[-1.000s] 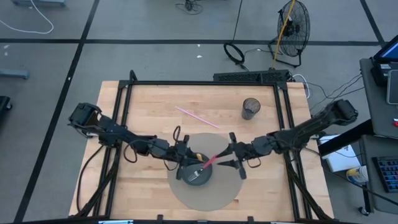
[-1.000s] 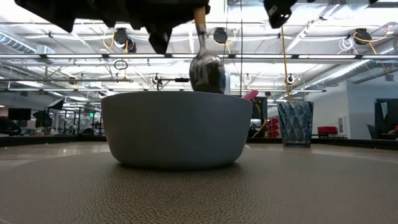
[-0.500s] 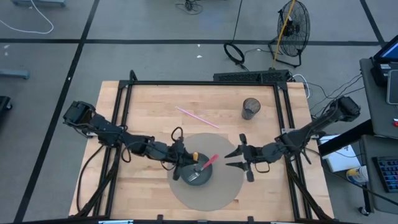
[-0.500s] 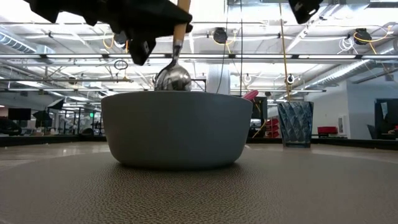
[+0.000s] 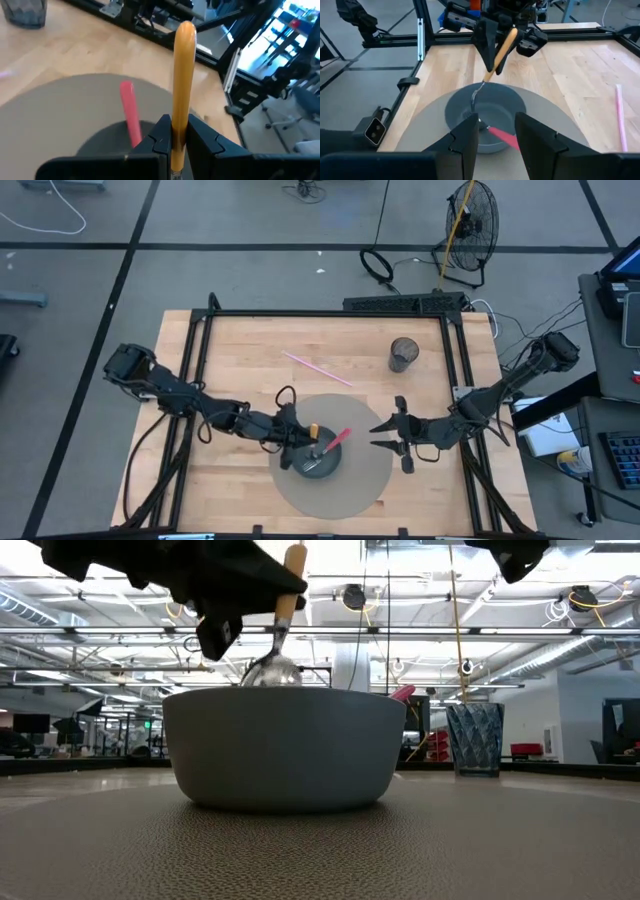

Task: Pick & Place Utensil
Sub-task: Put the yellow spoon into the blue bowl on the brown placemat, then put the blue cup on the brown placemat to the right of the blue bowl

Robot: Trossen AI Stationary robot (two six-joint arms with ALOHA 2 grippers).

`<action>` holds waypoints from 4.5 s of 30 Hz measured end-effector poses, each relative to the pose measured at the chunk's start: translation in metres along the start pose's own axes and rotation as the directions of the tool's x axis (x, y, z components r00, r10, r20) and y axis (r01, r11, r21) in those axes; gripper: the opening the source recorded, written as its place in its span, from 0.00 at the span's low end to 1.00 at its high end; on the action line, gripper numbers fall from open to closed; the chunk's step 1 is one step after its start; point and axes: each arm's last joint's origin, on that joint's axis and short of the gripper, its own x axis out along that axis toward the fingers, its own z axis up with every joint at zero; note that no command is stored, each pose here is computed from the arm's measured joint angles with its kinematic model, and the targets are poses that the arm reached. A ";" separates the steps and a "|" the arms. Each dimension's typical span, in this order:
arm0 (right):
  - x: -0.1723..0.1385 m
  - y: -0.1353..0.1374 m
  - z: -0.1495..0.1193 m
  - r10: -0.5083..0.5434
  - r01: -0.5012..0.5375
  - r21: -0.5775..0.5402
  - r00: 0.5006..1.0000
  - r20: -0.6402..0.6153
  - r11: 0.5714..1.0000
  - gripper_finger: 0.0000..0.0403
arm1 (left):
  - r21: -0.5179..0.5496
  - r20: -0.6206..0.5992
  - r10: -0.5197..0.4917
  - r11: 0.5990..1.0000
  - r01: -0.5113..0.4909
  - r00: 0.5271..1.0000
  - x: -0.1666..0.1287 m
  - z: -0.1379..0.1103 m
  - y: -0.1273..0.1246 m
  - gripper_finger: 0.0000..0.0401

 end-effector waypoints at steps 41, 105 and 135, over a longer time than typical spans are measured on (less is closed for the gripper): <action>0.000 -0.002 -0.003 -0.033 0.033 -0.009 0.999 -0.023 0.999 0.31 | 0.146 0.008 0.147 0.978 -0.147 0.989 -0.006 -0.027 0.022 0.06; -0.013 -0.232 0.007 -0.380 0.630 0.080 0.559 -0.737 0.773 0.51 | 0.446 0.108 0.437 0.781 -0.437 0.893 -0.074 -0.017 -0.004 0.09; -0.011 -0.230 -0.019 -0.333 0.588 0.055 0.530 -0.780 0.807 0.33 | 0.430 0.120 0.450 0.780 -0.455 0.885 -0.074 -0.017 -0.004 0.09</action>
